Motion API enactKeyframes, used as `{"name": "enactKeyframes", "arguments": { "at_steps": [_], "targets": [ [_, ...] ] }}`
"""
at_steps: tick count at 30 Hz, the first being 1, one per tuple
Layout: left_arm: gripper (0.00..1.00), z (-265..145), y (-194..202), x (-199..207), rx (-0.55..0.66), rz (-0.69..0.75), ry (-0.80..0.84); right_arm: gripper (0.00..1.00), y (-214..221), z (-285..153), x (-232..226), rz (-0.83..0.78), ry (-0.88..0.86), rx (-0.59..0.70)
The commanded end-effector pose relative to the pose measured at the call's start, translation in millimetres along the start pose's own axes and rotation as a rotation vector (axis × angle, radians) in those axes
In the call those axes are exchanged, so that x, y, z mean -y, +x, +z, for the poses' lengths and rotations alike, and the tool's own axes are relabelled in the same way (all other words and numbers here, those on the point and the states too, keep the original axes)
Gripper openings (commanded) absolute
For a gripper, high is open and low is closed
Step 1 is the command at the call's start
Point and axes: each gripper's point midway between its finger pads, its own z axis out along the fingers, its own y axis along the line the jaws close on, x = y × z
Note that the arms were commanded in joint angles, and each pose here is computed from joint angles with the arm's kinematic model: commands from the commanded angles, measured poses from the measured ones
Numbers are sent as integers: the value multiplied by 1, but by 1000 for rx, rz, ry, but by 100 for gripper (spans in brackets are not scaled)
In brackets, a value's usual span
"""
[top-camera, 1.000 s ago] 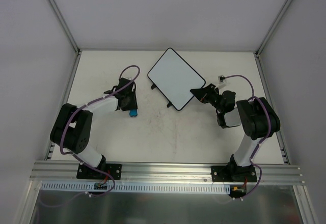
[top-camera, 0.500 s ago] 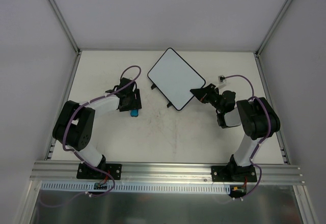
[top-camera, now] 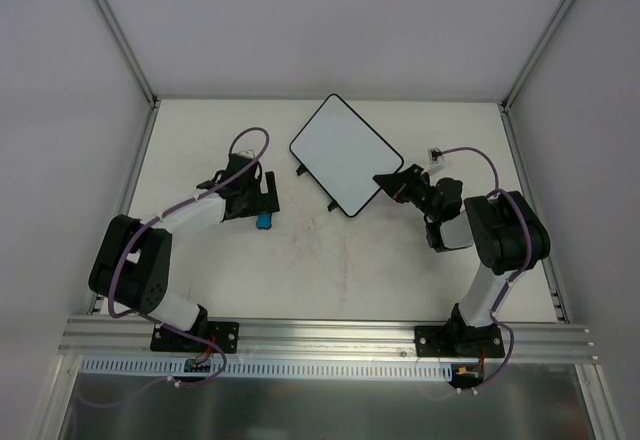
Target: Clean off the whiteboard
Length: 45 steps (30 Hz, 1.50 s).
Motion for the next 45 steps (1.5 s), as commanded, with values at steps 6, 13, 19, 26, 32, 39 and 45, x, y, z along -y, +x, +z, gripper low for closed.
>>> {"name": "enactKeyframes", "arguments": {
  "at_steps": [6, 13, 19, 26, 32, 39, 45],
  "targets": [
    [99, -28, 4, -8, 54, -18, 27, 13, -22, 8, -21, -117, -98, 95],
    [99, -44, 12, -4, 68, -36, 81, 29, -21, 8, -21, -119, -98, 95],
    [99, -50, 15, -7, 78, -38, 84, 54, -22, 7, -21, -119, -96, 97],
    [99, -53, 17, -8, 82, -42, 87, 73, -23, 7, -24, -129, -104, 98],
    [99, -56, 16, -9, 95, -41, 89, 92, -24, 2, -28, -145, -106, 107],
    [99, -60, 16, -13, 120, -42, 79, 99, -28, -16, -41, -160, -104, 141],
    [99, -68, 12, -19, 165, -37, 68, 99, -34, -38, -53, -169, -94, 196]
  ]
}}
